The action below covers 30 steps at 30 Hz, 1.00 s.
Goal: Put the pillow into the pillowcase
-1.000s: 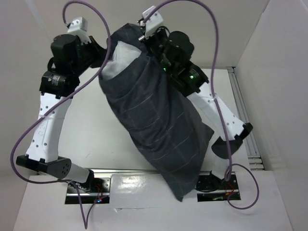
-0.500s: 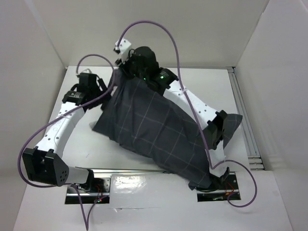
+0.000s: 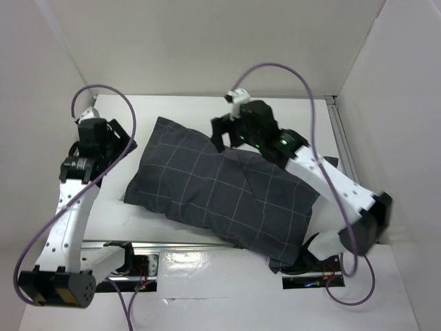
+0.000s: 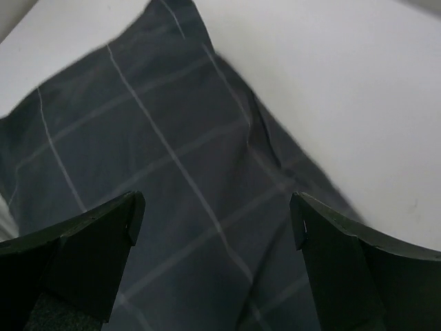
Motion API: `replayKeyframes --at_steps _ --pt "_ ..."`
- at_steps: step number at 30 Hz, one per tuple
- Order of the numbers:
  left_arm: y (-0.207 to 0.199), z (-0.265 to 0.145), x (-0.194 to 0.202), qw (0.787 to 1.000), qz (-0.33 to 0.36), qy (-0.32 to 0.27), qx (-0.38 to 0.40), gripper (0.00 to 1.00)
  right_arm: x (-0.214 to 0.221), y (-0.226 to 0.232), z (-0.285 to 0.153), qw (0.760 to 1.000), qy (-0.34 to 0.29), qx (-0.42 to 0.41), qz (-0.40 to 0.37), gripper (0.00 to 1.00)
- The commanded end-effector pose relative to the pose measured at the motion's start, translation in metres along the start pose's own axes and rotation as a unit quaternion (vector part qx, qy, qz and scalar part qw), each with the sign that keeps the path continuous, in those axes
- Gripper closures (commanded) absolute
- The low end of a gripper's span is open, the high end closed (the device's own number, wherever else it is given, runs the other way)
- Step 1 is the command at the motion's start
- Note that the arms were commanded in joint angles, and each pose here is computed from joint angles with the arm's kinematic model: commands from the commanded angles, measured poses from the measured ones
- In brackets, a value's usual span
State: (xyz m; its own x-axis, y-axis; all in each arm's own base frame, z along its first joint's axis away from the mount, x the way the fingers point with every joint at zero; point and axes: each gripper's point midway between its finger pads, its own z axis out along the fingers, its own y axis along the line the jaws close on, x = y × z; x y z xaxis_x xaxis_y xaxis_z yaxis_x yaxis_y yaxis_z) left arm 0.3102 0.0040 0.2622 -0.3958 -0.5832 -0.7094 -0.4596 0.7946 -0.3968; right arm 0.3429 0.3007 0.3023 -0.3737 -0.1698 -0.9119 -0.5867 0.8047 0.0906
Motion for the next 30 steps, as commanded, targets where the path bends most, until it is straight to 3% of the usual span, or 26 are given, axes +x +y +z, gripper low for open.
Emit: replayKeyframes --at_steps 1,2,5,8,10,11,13,14,15,17,22,26,30 --pt "-0.045 -0.004 0.037 0.988 0.039 0.037 0.144 0.26 0.044 0.005 -0.047 0.994 0.04 -0.005 0.099 0.0" --pt "-0.052 -0.002 0.047 0.985 0.046 0.046 0.162 0.28 0.082 0.001 -0.056 0.989 0.096 0.01 0.113 0.0" --pt "-0.068 0.003 0.086 0.975 0.088 0.084 0.185 0.33 0.12 0.003 -0.08 0.973 0.159 0.024 0.164 0.0" --pt "-0.066 0.026 0.123 0.975 0.127 0.129 0.129 0.26 0.179 -0.001 -0.103 0.947 0.255 0.076 0.181 0.0" --pt "-0.064 0.044 0.145 0.972 0.155 0.158 0.084 0.3 0.206 -0.014 -0.108 0.928 0.293 0.131 0.187 0.0" --pt "-0.06 0.049 0.156 0.969 0.169 0.168 0.068 0.39 0.218 -0.019 -0.108 0.92 0.308 0.152 0.189 0.0" --pt "-0.056 0.055 0.176 0.963 0.187 0.189 0.047 0.68 0.25 -0.025 -0.102 0.903 0.35 0.173 0.177 0.0" --pt "-0.05 0.065 0.187 0.962 0.181 0.203 0.025 0.93 0.256 -0.027 -0.093 0.903 0.351 0.178 0.175 0.0" --pt "-0.047 0.07 0.19 0.962 0.179 0.205 0.012 1.0 0.254 -0.031 -0.074 0.911 0.33 0.173 0.177 0.0" --pt "-0.034 0.082 0.199 0.96 0.182 0.212 -0.026 1.0 0.262 -0.047 -0.046 0.911 0.322 0.193 0.172 0.0" --pt "-0.021 0.099 0.2 0.961 0.174 0.202 -0.077 1.0 0.195 -0.117 0.052 0.937 0.193 0.234 0.172 0.0" --pt "-0.018 0.125 0.184 0.965 0.151 0.178 -0.117 1.0 0.129 -0.163 0.097 0.962 0.093 0.189 0.176 0.0" --pt "-0.035 0.15 0.16 0.972 0.121 0.159 -0.126 1.0 0.08 -0.209 0.103 0.968 0.017 0.196 0.153 0.0"
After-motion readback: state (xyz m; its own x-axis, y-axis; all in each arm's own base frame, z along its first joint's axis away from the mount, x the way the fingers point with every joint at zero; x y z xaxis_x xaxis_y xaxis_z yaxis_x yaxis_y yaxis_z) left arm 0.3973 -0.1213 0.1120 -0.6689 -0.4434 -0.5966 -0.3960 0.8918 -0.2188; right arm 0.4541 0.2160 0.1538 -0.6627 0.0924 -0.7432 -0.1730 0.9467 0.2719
